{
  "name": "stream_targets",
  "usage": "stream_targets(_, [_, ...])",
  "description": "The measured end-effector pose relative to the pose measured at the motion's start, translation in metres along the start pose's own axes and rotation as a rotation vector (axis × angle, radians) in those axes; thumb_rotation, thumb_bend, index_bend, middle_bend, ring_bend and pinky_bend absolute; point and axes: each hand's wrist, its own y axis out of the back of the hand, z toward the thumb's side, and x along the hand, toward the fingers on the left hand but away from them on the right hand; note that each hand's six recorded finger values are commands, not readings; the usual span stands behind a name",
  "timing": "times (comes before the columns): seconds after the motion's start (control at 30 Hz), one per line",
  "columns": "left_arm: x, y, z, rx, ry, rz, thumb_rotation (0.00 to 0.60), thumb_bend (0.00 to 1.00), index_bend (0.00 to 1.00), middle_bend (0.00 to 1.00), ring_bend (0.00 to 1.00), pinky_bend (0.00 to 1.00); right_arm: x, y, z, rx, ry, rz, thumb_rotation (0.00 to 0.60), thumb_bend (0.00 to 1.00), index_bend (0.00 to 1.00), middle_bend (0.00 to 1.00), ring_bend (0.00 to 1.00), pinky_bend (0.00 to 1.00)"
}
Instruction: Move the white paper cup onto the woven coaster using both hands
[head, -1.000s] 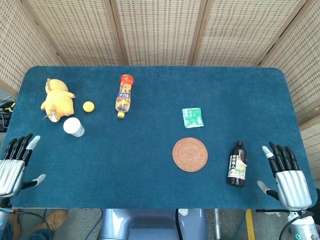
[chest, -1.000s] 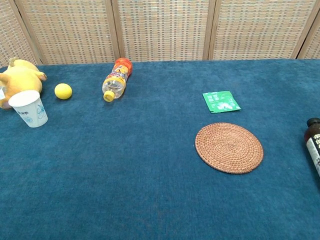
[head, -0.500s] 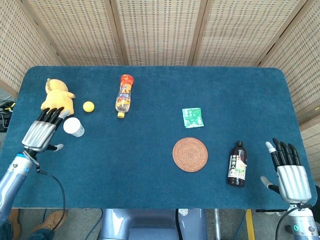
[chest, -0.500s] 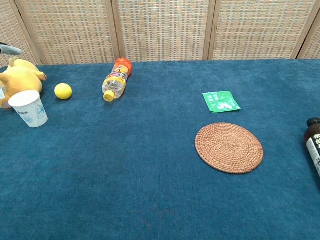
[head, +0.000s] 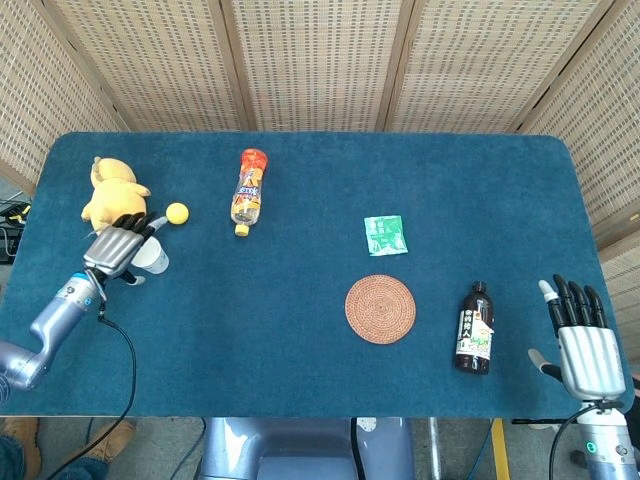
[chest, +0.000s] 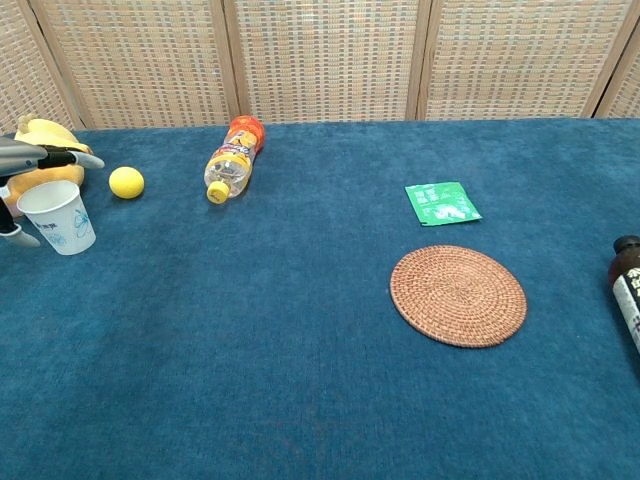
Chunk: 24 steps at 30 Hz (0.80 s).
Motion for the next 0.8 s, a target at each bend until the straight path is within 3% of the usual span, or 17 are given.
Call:
stream_targets(0.23, [0.007,-0.005,0.000,-0.005,-0.005,0.003,0.600,0.01,0.19,0.37,0.32,0.32,-0.001,-0.003,0.000,0.004,-0.004,0.010,0.600,0.00,0.01,0.00,0.00,0.00])
stream_targets(0.43, [0.009,0.000,-0.006,-0.012,0.005,0.056,0.600,0.08,0.37,0.51,0.44,0.50,-0.001,-0.003,-0.001,-0.001,-0.004,0.011,0.600,0.00,0.01,0.00,0.00,0.00])
stream_targets(0.8, [0.001,0.020,0.002,-0.087,-0.051,0.162,0.600,0.09,0.41,0.52,0.45,0.50,0.000,0.000,-0.002,-0.017,-0.006,0.006,0.600,0.00,0.02,0.00,0.00,0.00])
